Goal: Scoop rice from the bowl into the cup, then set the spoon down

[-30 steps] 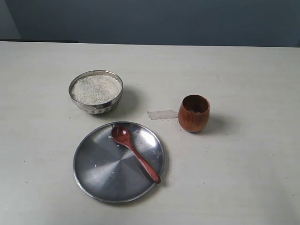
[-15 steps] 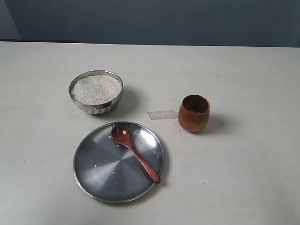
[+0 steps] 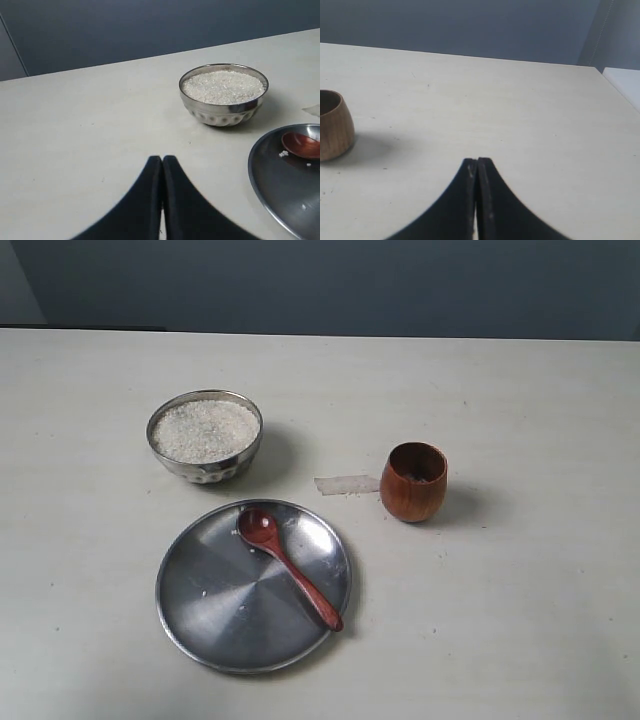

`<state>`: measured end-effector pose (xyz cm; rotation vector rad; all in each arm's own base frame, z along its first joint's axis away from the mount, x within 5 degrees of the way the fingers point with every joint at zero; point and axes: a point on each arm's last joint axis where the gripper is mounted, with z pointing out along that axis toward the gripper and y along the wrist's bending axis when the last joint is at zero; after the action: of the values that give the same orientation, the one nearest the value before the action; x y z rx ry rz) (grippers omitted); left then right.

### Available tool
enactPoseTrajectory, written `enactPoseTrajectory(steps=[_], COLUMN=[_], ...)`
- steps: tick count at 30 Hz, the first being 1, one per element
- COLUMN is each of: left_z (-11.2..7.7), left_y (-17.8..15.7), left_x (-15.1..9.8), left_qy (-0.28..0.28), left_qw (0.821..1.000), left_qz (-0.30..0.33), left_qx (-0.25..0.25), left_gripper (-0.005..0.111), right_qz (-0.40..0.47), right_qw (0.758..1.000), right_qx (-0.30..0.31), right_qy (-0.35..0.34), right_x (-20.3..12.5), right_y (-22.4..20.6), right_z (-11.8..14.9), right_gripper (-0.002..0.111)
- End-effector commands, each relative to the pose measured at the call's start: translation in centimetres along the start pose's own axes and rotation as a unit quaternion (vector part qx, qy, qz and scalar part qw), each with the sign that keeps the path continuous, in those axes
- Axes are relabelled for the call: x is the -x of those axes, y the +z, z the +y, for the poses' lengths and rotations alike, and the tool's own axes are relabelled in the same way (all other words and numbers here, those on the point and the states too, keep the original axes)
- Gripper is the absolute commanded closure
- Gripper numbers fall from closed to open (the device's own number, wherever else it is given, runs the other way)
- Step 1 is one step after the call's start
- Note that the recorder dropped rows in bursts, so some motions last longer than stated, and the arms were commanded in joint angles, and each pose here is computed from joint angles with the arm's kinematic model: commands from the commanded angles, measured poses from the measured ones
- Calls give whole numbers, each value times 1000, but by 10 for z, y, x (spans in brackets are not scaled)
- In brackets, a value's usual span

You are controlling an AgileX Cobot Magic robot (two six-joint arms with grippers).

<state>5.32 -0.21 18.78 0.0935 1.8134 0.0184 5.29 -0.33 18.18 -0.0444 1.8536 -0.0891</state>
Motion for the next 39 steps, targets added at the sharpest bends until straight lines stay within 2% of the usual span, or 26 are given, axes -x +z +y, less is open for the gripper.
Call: enactPoseTrajectory(steps=[1, 15, 20, 39], left_z=[-1, -1, -1, -1], left_y=[0, 0, 0, 0], left_x=[-1, -1, -1, -1], left_qy=[-20, -20, -43, -42], left_qw=[1000, 1000, 999, 999], left_qz=[2, 2, 2, 2], left_qx=[-7, -7, -6, -5], left_gripper=[106, 106, 106, 106], right_qz=[-4, -4, -4, -3], right_qw=[1000, 1000, 1000, 1000], right_qx=[-3, -3, -3, -3], right_qy=[-4, -4, -4, -4], right_x=[-1, -1, -1, -1], right_y=[0, 0, 0, 0], right_z=[0, 0, 0, 0], right_gripper=[108, 108, 108, 108])
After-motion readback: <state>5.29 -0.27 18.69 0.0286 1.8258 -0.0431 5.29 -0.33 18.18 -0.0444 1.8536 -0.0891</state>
